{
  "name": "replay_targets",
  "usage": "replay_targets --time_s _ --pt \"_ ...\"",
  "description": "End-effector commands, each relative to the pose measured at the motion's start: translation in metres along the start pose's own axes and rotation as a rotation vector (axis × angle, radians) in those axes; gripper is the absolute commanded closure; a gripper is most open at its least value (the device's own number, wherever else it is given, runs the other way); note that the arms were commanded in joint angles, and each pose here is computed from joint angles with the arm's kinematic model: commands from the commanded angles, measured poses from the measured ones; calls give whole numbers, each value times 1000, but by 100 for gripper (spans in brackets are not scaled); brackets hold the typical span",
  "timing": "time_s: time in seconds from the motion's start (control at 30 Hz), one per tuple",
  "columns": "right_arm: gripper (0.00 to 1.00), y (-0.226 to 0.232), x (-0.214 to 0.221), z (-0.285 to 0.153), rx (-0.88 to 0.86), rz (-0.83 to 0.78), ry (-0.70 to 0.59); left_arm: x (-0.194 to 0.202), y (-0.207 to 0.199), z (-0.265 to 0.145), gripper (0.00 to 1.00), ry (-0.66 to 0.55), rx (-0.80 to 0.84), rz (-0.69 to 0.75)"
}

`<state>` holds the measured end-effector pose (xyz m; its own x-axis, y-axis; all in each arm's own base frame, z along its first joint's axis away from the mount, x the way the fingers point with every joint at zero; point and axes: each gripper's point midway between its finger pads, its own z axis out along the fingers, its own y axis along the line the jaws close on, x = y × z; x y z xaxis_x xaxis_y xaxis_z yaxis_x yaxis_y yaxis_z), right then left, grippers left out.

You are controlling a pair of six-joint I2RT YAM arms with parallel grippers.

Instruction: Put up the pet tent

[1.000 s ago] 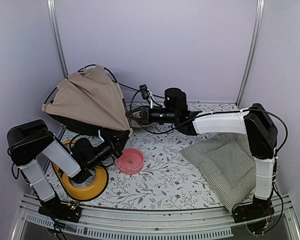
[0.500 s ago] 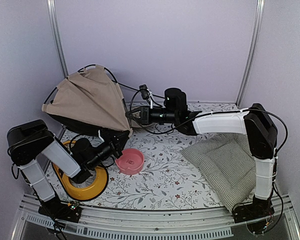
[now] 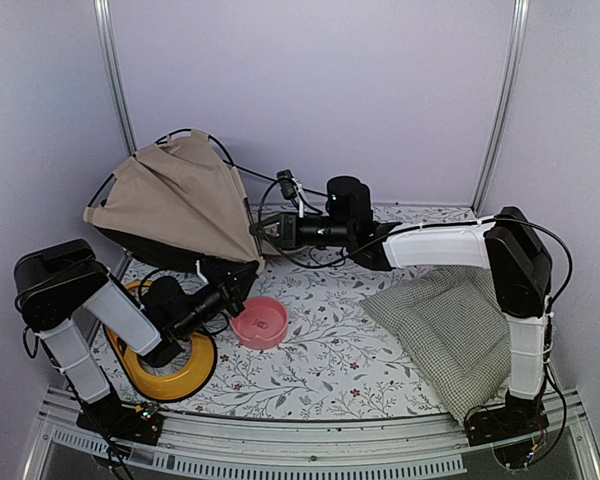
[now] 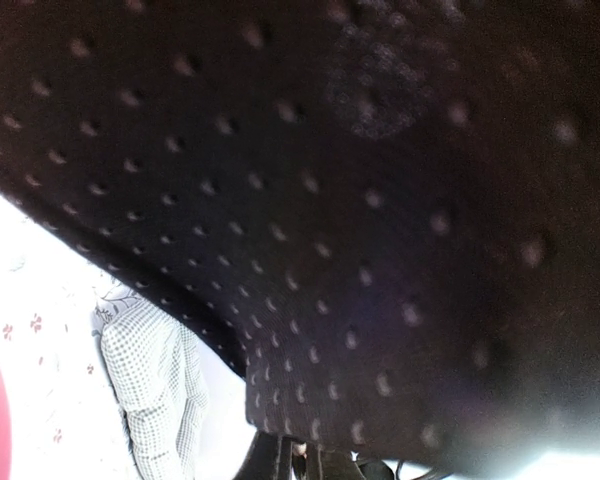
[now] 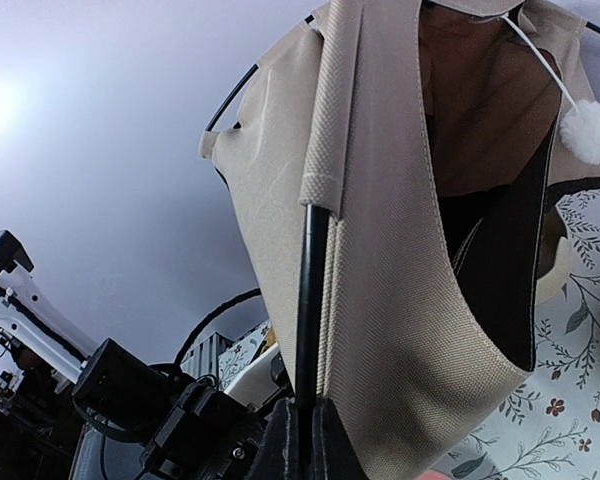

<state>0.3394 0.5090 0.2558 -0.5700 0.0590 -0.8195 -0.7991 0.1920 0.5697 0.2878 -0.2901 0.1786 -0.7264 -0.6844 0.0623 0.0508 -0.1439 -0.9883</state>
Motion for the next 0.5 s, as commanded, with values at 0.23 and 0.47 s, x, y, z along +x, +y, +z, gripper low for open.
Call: replay_targets --time_s 0.23,0.47 --pt "100 16 -131 -28 -1 -162 -377 98 25 -29 100 418 -77 -8" --pt "100 29 -115 -28 -36 -137 -342 91 19 -30 100 385 -48 -6"
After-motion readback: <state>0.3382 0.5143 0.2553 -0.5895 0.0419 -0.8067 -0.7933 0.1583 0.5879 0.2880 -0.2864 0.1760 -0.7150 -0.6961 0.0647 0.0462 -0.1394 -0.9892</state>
